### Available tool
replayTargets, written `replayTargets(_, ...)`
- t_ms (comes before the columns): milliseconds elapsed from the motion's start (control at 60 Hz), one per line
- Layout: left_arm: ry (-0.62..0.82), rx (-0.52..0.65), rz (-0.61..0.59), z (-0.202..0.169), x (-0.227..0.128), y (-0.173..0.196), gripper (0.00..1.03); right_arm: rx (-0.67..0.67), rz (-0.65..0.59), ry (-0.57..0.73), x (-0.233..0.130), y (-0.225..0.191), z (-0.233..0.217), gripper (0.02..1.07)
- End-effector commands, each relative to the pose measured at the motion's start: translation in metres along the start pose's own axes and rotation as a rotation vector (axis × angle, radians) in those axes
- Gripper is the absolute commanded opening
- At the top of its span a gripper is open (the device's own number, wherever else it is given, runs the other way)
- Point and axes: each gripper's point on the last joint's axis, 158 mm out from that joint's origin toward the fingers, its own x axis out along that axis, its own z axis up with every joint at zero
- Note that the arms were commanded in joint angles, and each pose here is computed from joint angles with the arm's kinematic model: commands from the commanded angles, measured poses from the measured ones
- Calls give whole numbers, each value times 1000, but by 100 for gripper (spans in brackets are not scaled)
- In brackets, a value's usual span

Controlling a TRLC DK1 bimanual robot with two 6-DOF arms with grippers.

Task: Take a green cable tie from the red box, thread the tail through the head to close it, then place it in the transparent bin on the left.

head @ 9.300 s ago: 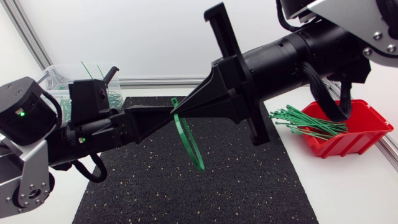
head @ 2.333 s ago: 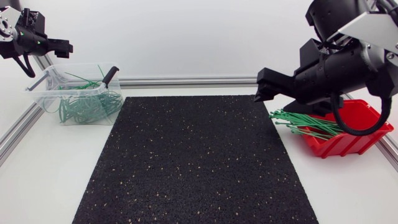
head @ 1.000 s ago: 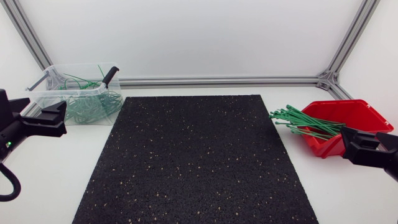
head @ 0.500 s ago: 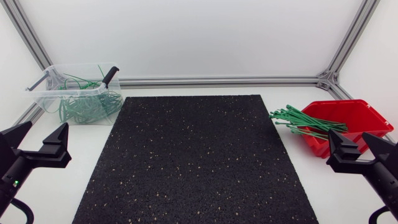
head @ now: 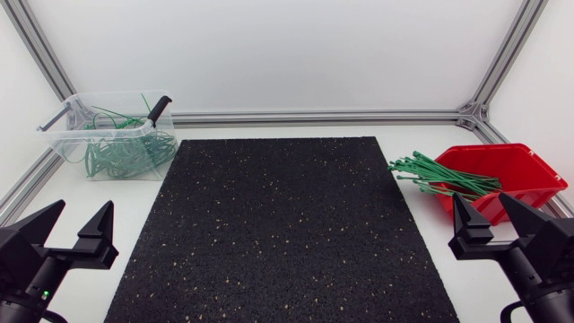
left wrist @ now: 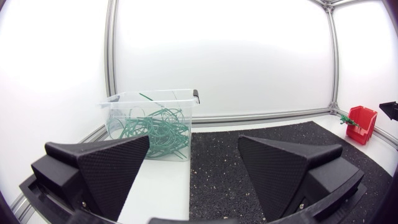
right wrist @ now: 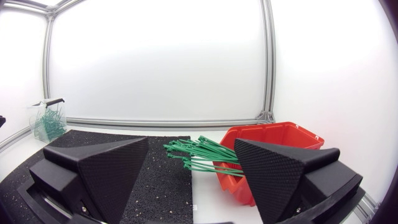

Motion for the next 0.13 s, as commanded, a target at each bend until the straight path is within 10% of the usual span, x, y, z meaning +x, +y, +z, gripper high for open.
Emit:
replayTargets(0,34,-25,-9,-19,1,-3,99,-17,10,0,1,2,-6,102)
replayTargets(117,34,-25,-9,-19,1,-3,99,-17,10,0,1,2,-6,102)
